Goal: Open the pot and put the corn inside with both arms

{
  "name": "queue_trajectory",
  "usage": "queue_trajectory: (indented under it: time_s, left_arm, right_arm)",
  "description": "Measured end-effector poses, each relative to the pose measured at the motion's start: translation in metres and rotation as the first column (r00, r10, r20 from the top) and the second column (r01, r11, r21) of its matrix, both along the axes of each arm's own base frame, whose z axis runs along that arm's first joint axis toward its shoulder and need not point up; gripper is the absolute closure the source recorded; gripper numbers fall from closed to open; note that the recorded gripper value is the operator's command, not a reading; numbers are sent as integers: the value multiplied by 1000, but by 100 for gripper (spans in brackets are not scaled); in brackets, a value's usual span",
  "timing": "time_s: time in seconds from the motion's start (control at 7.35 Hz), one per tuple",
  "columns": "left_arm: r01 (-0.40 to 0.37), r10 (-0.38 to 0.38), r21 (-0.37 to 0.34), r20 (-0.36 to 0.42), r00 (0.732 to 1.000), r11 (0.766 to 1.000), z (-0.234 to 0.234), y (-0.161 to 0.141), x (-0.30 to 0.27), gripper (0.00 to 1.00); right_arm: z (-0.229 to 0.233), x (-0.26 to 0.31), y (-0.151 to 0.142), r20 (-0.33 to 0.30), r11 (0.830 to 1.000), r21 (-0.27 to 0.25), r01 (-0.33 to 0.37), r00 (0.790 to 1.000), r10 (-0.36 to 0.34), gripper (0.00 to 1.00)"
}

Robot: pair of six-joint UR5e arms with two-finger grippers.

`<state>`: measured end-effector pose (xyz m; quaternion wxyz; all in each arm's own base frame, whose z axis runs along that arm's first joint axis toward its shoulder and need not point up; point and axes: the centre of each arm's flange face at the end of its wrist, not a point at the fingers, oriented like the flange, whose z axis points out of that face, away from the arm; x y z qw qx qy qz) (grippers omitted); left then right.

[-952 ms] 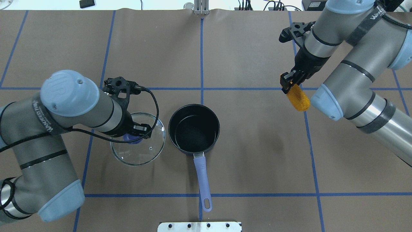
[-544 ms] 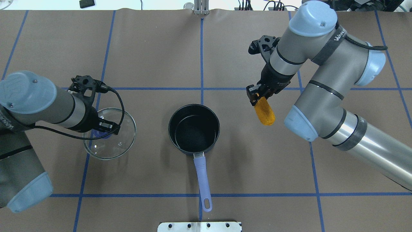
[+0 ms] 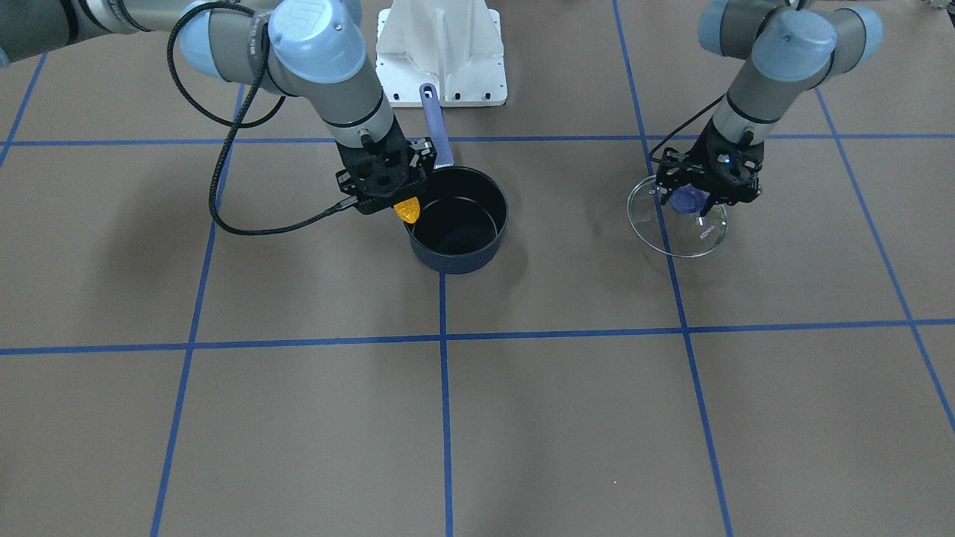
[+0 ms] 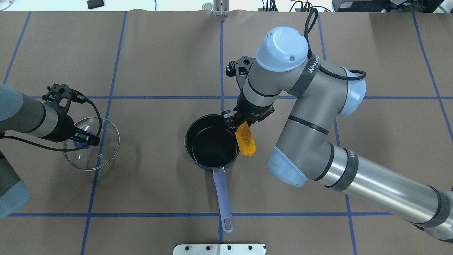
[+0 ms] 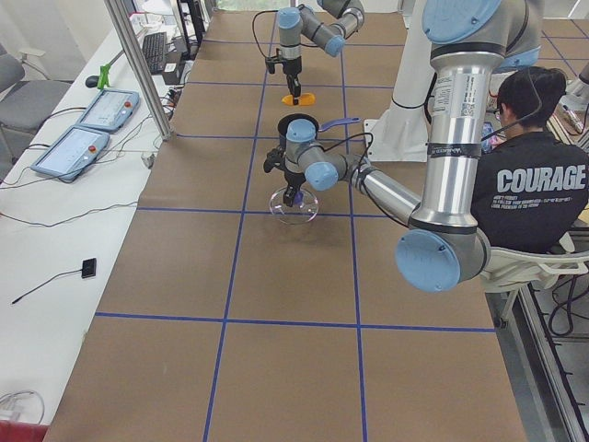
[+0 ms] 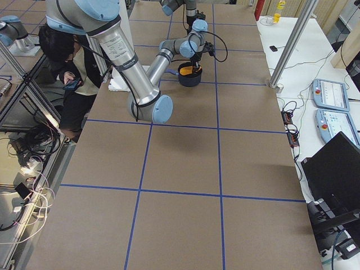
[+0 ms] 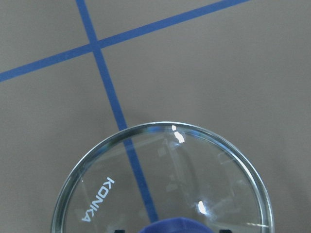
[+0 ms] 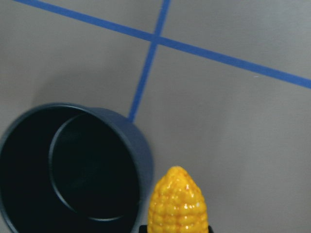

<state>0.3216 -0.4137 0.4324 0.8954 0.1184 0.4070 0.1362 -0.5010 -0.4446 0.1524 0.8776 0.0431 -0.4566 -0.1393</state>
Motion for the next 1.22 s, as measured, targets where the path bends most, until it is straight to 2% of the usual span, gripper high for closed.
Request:
queue_trajectory:
  time_s: [0.41,0.68,1.22]
  left_arm:
    - [-24,24,-13,-21,999,1000,35,-4,-30,49]
    - [-46,46,-2,-15,999,999,55,0,-58,49]
    - [-59,59,-11,-41,997,998,76,11,-88,48]
  right_arm:
    - [-23,-38,3,-13,1000,-11,-16,1000,16,64]
    - [-24,-60,2,-27,1000,-6,-25,999,25,64]
    - [-15,-93,-9,-11,999,-9,-41,999,41,63]
